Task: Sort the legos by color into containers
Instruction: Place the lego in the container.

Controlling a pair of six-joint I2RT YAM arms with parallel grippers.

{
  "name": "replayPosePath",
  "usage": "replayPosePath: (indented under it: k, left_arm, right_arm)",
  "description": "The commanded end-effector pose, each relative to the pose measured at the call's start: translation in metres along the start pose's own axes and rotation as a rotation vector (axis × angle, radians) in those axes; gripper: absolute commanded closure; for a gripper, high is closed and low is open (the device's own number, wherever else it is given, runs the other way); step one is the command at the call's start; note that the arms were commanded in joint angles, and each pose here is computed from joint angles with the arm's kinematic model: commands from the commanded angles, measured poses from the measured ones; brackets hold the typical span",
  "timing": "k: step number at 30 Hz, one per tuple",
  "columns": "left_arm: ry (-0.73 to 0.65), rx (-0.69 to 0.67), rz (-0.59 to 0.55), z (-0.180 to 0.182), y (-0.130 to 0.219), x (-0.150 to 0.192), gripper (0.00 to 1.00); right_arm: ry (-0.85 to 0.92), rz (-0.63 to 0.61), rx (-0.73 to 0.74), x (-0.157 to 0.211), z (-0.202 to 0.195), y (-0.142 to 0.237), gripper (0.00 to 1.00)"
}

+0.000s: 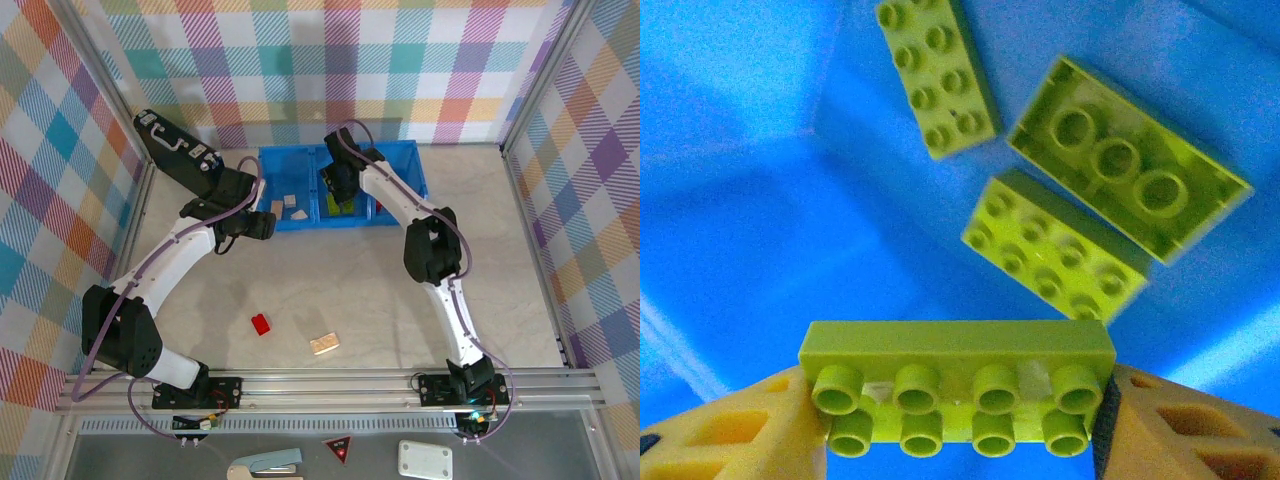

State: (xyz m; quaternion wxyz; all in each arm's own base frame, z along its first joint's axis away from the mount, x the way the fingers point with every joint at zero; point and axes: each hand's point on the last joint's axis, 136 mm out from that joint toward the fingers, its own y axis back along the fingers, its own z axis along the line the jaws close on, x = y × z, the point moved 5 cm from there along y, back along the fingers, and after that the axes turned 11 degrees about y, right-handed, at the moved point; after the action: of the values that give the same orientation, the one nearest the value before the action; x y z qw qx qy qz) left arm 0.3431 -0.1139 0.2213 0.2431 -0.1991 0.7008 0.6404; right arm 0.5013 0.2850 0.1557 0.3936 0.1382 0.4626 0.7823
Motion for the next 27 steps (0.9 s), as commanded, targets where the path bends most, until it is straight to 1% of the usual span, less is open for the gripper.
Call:
replayPosePath:
  k: [1, 8, 12, 16, 22, 27]
  left_arm:
    - [0.027, 0.009, -0.022, 0.004, 0.006, -0.002, 0.27]
    - [0.03, 0.006, -0.013, 0.005, 0.003, -0.002, 0.27]
    - [0.035, 0.006, -0.011, 0.006, 0.002, -0.002, 0.27]
    - [0.038, 0.007, -0.01, 0.006, 0.002, -0.002, 0.27]
    - [0.042, 0.012, -0.011, 0.006, 0.003, -0.003, 0.27]
    - [0.047, 0.016, -0.008, 0.006, 0.003, -0.002, 0.27]
  right_arm:
    - [-0.045, 0.001, -0.019, -0.006, 0.009, -0.004, 0.41]
    - [-0.063, 0.016, -0.076, -0.009, 0.019, -0.026, 0.38]
    - [-0.032, 0.011, -0.087, -0.011, 0.022, -0.029, 0.31]
    - [0.004, -0.005, -0.093, -0.013, 0.025, -0.02, 0.25]
    - [0.06, -0.016, -0.099, -0.015, 0.029, -0.003, 0.23]
    - [0.115, -0.015, -0.103, -0.014, 0.031, 0.012, 0.23]
